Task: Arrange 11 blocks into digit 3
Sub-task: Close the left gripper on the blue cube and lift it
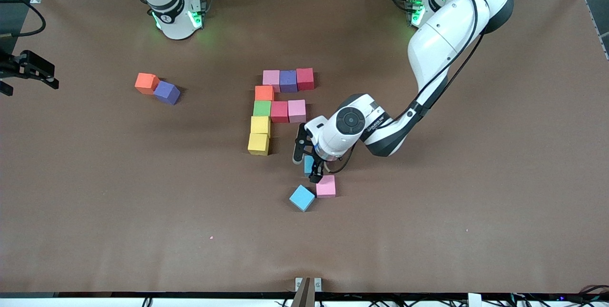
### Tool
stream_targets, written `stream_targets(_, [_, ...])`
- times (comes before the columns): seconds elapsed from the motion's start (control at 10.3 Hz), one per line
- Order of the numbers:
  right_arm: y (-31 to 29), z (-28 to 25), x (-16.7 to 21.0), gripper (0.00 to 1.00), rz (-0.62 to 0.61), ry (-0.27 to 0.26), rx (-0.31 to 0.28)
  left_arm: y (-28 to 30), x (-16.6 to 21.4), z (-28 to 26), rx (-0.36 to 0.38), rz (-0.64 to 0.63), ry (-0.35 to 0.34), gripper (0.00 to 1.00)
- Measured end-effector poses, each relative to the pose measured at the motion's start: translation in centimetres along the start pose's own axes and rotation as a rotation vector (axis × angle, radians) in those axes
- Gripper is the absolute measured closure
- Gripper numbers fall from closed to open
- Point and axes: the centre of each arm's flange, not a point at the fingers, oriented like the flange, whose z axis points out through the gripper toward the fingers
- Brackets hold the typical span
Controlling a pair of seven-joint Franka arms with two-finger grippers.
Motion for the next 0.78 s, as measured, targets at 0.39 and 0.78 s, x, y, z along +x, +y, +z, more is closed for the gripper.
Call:
stream_targets(0.39, [0.0, 0.0, 0.0, 0.0, 0.0, 0.0, 0.0, 0.22, 0.02, 0.26, -0.006, -0.002, -0.001, 0.0])
stream_targets(0.78, [0.04, 0.0, -0.01, 0.0, 0.001, 0.0, 0.0, 0.3, -0.12, 0.4, -0.009, -0.005, -0.003, 0.04])
